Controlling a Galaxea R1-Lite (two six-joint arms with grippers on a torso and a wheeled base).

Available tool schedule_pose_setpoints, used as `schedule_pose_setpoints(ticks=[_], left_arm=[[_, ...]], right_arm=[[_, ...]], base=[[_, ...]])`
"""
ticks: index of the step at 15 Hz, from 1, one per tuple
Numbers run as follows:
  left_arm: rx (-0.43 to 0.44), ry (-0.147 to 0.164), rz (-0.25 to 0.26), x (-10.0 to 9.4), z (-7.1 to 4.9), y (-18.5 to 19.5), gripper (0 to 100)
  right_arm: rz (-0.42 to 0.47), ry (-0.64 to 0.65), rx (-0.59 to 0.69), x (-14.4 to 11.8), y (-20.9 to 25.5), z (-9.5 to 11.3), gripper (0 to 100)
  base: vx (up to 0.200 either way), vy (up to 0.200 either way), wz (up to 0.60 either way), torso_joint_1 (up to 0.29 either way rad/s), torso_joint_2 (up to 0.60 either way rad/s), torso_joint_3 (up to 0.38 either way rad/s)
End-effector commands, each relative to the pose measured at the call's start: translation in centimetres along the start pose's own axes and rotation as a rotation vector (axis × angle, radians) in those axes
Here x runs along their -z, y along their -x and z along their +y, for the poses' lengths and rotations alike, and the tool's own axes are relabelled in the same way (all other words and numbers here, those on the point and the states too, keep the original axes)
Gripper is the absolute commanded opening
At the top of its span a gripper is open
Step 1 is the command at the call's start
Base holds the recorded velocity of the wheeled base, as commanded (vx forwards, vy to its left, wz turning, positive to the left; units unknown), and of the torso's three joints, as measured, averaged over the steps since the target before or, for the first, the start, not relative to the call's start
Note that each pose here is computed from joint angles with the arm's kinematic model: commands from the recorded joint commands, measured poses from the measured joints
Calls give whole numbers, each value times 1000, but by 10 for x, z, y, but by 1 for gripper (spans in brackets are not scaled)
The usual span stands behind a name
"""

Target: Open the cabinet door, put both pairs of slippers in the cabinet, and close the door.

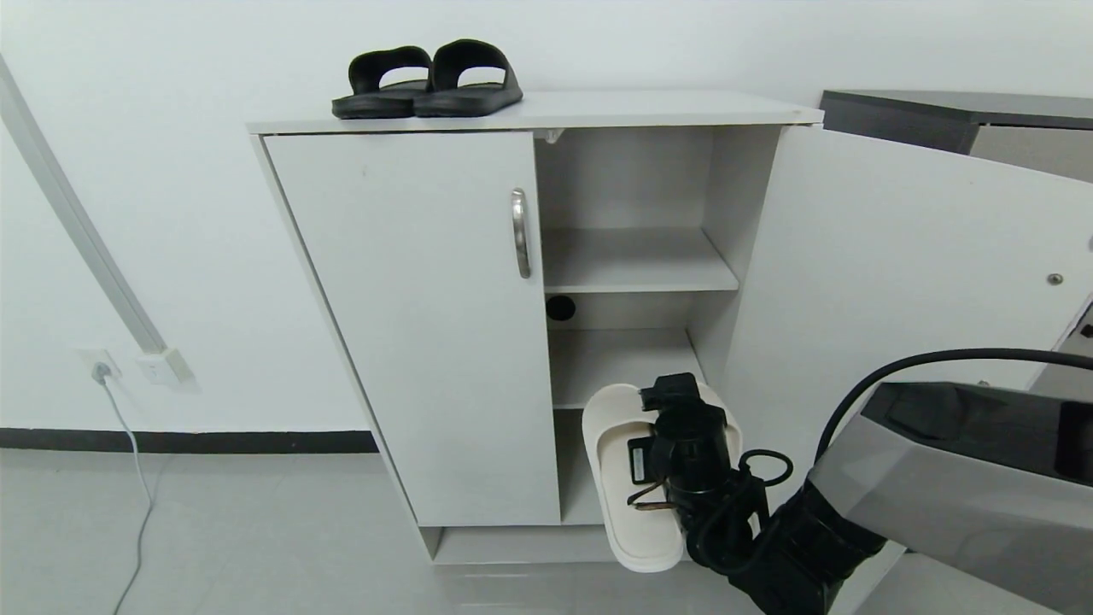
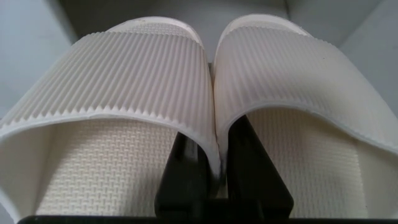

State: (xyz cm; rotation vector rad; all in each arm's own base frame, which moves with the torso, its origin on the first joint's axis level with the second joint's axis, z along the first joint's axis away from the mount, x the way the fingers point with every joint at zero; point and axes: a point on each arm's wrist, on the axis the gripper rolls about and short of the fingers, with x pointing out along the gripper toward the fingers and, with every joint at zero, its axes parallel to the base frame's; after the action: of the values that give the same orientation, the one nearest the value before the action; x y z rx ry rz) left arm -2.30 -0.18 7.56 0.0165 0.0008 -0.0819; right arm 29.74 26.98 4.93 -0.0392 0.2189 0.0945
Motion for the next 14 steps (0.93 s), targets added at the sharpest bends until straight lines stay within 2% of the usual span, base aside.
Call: schedule_pose_setpoints(ticks=[1,5,7,11,12,14], left_arm=[[1,0,2,0,0,0,0],[1,-2,2,0,0,0,0],[1,-2,2,0,0,0,0],[-1,0,2,0,0,0,0],[-1,1,2,0,0,0,0],[-2,1,2,0,0,0,0]], right_arm=[[4,2,3,4,-4,1,0],[1,1,1,3,-5,2,0],[-38,-25,0,-1,-9,5,0],[-58,-34,8,-1,-13,4,0],[-73,-31,14,-2,-12,4,0],[-179,-22,38,-7,-13,4,0]], base=[[0,0,0,0,0,0],[0,0,0,5,2,-170],[0,0,0,0,2,-190],[0,0,0,2,2,-188],[0,0,0,12,2,-85],[0,0,0,0,0,0]])
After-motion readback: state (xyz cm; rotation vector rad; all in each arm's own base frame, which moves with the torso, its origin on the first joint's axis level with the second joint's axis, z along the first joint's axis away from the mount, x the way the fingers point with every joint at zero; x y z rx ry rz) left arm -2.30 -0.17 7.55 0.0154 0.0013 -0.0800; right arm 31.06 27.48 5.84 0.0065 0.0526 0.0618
